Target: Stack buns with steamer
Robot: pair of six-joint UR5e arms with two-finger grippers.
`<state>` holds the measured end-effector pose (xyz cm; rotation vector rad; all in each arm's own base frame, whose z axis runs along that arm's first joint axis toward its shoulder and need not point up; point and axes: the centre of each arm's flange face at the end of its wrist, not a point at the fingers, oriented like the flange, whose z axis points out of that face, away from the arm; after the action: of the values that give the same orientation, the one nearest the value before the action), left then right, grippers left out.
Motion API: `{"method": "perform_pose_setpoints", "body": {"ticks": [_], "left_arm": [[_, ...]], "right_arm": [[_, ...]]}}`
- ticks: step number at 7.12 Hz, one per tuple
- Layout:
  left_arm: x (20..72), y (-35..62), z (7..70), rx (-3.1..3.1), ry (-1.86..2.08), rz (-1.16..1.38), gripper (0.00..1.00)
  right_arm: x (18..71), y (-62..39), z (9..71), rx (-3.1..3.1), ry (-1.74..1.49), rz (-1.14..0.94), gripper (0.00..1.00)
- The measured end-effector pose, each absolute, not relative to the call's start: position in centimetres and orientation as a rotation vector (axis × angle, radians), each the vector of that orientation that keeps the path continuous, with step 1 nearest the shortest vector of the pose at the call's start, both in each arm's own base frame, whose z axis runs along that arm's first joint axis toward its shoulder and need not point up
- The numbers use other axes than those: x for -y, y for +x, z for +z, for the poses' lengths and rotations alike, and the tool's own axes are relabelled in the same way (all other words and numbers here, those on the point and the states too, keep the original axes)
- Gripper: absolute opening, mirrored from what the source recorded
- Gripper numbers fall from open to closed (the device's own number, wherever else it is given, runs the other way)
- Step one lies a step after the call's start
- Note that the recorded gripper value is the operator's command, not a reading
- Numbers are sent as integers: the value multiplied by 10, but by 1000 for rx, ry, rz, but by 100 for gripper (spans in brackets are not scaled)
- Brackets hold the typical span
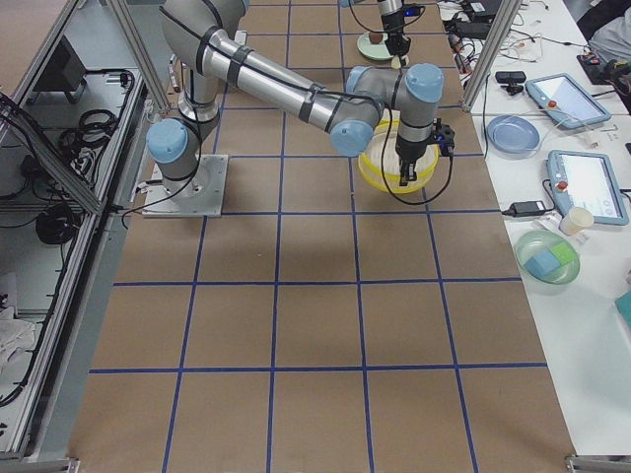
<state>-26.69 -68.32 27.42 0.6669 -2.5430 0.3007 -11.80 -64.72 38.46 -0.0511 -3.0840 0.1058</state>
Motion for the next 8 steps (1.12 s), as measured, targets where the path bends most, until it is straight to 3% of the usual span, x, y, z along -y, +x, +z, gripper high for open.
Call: {"method": "perform_pose_setpoints", "body": {"ticks": [1, 2, 3, 8], "left_arm": [[677, -288, 258, 2531, 679, 243, 22], [672, -303, 240, 2533, 688, 195, 90], [669, -312, 228, 2538, 697, 165, 100], [669, -317, 238, 2527, 709, 169, 100]], "right_arm": [[637, -104, 400, 3088, -52, 89, 0], [625, -92, 421, 3081, -39, 113, 0], [617, -81, 436, 3075, -29, 140, 0], [610, -64, 439, 3070, -43, 189, 0]]}}
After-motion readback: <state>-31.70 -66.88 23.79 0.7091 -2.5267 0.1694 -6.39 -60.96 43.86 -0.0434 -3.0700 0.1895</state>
